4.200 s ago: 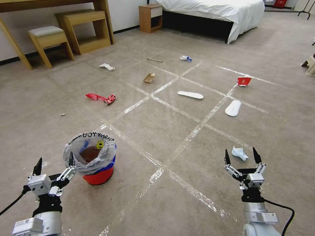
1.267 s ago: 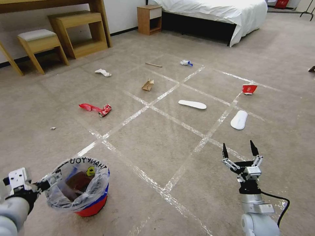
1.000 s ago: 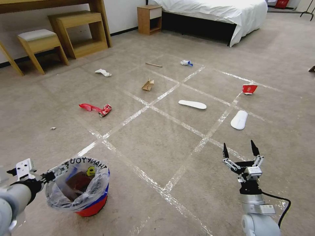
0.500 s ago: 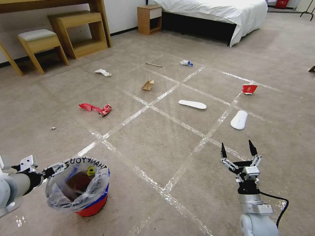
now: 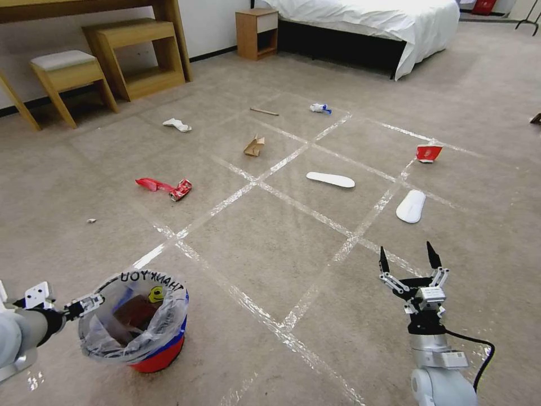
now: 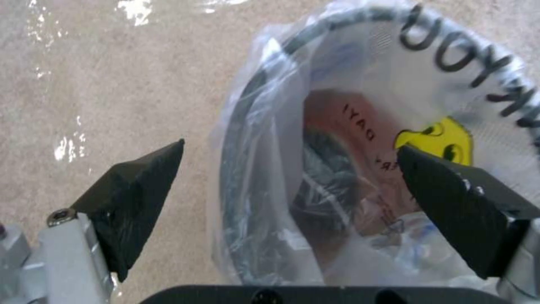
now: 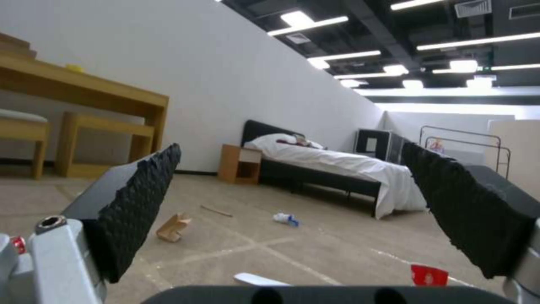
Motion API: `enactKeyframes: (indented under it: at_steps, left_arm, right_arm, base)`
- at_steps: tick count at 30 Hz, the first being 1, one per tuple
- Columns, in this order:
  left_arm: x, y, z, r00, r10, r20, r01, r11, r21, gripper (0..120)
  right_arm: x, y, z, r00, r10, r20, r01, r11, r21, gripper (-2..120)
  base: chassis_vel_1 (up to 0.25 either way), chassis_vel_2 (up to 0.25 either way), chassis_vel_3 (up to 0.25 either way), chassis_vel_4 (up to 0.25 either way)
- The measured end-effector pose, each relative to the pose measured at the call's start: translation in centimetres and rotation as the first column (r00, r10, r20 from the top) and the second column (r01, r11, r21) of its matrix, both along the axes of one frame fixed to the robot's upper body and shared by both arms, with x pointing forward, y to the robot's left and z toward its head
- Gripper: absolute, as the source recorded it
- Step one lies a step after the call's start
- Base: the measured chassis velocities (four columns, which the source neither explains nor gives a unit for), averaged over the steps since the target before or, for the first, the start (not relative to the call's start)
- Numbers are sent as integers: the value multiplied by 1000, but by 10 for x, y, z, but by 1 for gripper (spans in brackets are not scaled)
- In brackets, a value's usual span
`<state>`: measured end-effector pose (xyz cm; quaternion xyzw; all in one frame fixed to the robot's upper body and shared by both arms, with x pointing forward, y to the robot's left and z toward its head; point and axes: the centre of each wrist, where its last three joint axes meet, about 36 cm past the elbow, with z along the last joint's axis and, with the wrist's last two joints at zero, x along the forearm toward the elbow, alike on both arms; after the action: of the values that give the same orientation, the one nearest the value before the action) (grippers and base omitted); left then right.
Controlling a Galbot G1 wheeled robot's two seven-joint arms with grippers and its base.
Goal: Pick up the trash bin and place the garbage on the floor into it.
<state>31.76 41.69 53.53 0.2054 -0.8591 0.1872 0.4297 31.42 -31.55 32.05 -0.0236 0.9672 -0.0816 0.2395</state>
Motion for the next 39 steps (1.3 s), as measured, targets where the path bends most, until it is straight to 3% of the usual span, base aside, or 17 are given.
enactKeyframes:
  at_steps: [19,33,39]
  left_arm:
    - [12,14,-35,999,34,-40,-35,999,-13,100]
    - [29,24,-81,990,87,-112,-95,993,-65,100]
    - [32,26,-91,987,105,-124,-114,991,-67,100]
  right_arm:
    - [0,2,-3,1000,2,-4,-2,1000,5,100]
    - [1,5,-1,1000,7,-2,-7,1000,6,100]
    - [3,6,-1,1000,10,-1,-10,1000,8,100]
  base:
    - [0,0,0,0]
    - [0,0,0,0]
    - [0,0,0,0]
